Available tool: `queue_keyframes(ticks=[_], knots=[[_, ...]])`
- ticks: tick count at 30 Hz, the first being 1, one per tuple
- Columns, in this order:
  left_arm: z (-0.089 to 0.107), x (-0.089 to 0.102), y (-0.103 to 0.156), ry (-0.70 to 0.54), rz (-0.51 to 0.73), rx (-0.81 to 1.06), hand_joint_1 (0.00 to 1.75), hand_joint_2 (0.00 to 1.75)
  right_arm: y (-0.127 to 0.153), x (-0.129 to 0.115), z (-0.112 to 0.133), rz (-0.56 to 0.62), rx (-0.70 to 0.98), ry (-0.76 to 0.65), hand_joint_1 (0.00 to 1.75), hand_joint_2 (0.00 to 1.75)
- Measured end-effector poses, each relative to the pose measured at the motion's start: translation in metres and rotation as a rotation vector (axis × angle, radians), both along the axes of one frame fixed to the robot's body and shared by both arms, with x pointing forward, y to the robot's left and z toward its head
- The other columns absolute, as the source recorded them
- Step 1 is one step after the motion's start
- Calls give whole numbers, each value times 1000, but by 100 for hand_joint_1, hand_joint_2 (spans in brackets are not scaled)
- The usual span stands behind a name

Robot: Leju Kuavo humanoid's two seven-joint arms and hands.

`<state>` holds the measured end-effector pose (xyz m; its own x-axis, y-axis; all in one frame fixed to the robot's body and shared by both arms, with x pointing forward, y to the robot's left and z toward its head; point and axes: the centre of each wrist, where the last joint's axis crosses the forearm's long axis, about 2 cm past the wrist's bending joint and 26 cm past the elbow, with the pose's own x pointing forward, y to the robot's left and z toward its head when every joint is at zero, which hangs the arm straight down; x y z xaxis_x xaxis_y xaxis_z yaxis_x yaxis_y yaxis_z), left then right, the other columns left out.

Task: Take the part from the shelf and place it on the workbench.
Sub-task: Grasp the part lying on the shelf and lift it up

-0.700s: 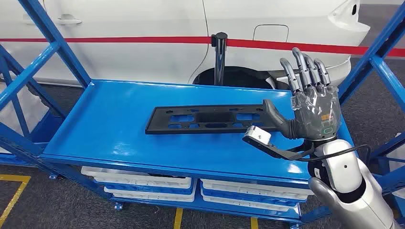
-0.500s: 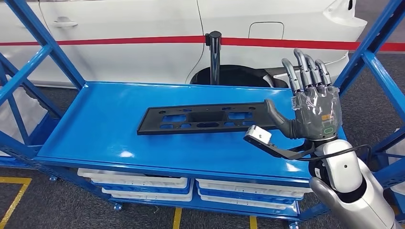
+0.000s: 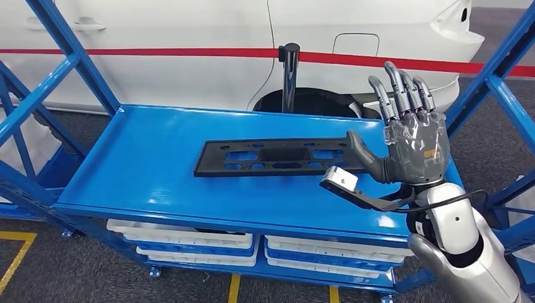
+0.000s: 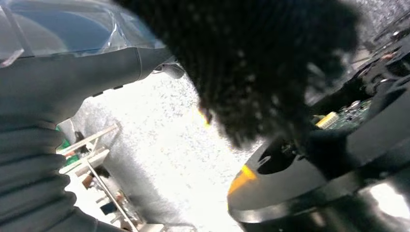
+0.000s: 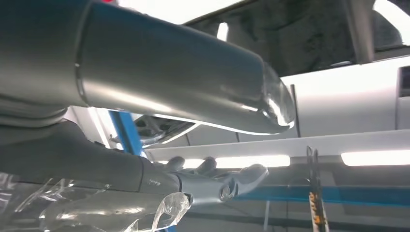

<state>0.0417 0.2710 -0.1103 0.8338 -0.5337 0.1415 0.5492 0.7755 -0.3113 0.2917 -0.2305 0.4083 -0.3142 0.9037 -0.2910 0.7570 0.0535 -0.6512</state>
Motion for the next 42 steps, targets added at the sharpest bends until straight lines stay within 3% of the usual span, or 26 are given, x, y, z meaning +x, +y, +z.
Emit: queue_keyframes(ticks=[1, 2, 5, 6, 19, 20, 21, 23, 24, 25, 42], knots=[[0, 0, 0, 1, -3, 1, 0, 0, 0, 0, -1, 6, 3, 6, 0, 0], [0, 0, -1, 3, -5, 1, 0, 0, 0, 0, -2, 10, 5, 12, 4, 44], [0, -2, -1, 6, -8, 0, 0, 0, 1, -1, -4, 21, -1, 24, 135, 175], [0, -2, -1, 6, -8, 0, 0, 0, 1, -1, -4, 24, -3, 26, 175, 175], [2, 4, 1, 60, -22, -112, 0, 0, 8, -4, -3, 66, 0, 47, 175, 175], [2, 4, 1, 64, -23, -119, 0, 0, 8, -4, -3, 67, 0, 47, 149, 175], [2, 4, 1, 66, -24, -123, 0, 0, 8, -4, -3, 67, 0, 47, 106, 175], [2, 6, 2, 64, -24, -121, 0, 0, 8, -4, -3, 67, 0, 45, 18, 87], [2, 6, 2, 62, -24, -118, 0, 0, 8, -4, -3, 67, 1, 45, 0, 44], [2, 7, 2, 60, -24, -115, 0, 0, 8, -4, -3, 67, 3, 45, 0, 0], [2, 7, 1, 62, -26, -115, 0, 0, 12, -5, -8, 16, -33, 27, 0, 0]])
